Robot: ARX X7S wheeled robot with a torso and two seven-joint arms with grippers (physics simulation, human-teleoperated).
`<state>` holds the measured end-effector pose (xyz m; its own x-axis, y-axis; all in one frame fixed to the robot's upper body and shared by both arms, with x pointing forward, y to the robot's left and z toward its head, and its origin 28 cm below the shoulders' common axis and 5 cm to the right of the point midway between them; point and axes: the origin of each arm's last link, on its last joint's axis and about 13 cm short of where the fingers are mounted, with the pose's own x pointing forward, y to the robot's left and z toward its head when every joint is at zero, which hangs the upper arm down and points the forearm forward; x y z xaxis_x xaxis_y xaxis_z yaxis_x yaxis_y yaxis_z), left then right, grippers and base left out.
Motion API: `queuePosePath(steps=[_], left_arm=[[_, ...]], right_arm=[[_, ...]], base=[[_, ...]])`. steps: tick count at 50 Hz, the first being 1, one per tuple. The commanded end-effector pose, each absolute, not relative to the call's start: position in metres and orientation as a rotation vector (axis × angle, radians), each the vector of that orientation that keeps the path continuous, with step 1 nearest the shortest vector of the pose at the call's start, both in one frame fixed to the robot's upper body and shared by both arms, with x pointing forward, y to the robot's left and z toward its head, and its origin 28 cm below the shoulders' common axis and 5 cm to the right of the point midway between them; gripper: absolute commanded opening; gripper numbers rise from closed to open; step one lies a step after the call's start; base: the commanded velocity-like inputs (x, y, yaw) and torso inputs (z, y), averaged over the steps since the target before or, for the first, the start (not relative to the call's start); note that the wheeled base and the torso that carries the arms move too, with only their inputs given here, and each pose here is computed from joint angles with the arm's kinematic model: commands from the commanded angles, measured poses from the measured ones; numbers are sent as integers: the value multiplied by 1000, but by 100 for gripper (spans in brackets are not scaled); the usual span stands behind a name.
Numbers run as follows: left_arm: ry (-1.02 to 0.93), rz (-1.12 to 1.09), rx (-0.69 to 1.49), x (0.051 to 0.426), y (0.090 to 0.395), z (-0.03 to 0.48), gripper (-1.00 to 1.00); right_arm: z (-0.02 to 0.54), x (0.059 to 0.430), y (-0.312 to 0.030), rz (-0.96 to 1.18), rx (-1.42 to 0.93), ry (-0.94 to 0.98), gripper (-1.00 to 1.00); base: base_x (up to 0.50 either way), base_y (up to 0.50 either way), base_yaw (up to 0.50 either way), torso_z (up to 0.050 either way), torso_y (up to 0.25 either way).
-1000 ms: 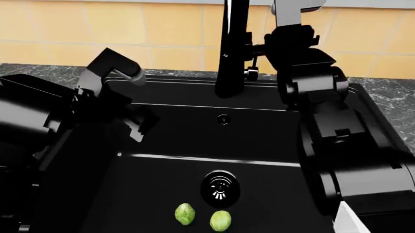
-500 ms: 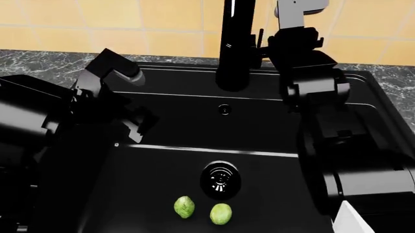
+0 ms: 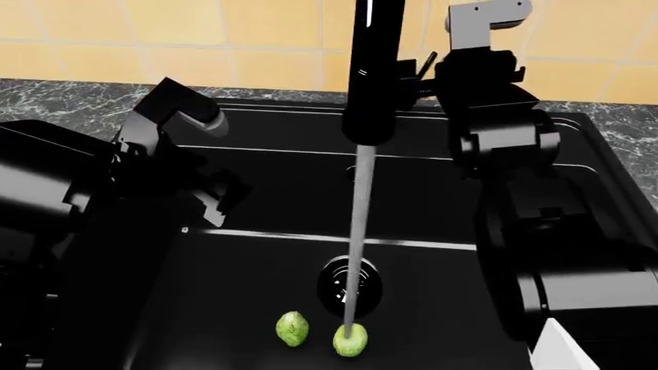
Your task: Pick up the fruits and vegetables and place them in the sink. Turn on the sink faucet to wash them. Then turn the sink off and put them in the tray.
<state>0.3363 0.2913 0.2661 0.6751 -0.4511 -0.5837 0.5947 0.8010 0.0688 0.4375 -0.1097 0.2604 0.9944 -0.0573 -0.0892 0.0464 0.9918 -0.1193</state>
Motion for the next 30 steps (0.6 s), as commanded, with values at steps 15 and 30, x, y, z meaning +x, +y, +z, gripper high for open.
queuePosePath(steps=[15, 30], left_arm=[[572, -597, 259, 335, 291, 268, 100], [572, -598, 261, 336, 290, 268, 100]], right_arm=[[262, 437, -121, -133, -119, 85, 100], [273, 437, -129, -167, -110, 56, 100]], base=[[0, 0, 0, 0, 0], [0, 0, 0, 0, 0]])
